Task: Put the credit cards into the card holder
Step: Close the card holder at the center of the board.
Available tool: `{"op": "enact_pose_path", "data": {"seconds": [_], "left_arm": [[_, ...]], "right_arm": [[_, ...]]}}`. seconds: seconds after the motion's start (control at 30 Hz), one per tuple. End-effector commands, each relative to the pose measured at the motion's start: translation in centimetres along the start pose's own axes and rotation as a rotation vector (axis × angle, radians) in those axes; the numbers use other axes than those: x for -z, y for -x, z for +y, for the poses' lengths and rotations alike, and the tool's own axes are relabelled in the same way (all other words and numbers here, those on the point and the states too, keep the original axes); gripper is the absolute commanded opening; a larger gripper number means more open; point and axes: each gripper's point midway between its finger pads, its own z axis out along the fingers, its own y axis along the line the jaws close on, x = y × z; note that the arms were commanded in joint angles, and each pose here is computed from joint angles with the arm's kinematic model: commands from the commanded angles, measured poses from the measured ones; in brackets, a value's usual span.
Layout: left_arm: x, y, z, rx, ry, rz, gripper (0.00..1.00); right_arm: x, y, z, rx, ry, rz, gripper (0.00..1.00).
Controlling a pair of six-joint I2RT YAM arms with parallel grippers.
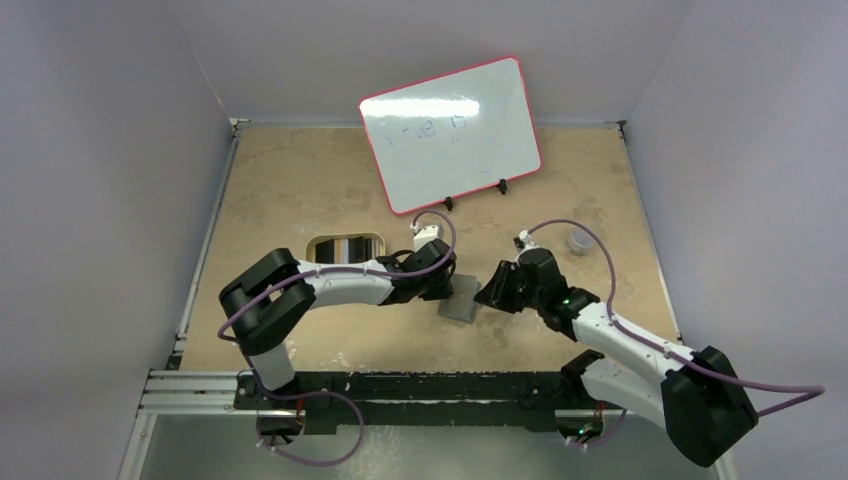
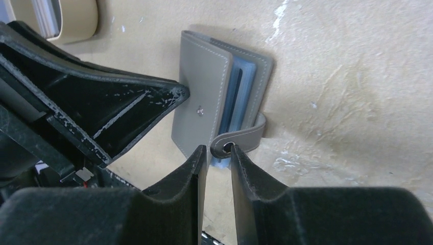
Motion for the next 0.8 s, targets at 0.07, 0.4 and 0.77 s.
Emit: {"op": "enact_pose_path", "data": {"seconds": [0.07, 0.4, 0.77], "left_arm": [[-0.3, -0.4, 0.2, 0.060, 0.014, -0.007, 0.18], [0.9, -1.0, -2.7, 0.230, -0.143, -0.003, 0.20], [4.5, 2.5, -1.8, 0.236, -0.140, -0.099, 0.25]], "right_arm": [[-0.4, -0.1, 1.9, -0.030, 0.119, 0.003, 0.27], [-1.2, -0.3, 1.6, -0.017, 0.111, 0.019, 0.25], [-2.0, -0.1, 0.3, 0.020, 0.039, 0.021, 0.24]]}}
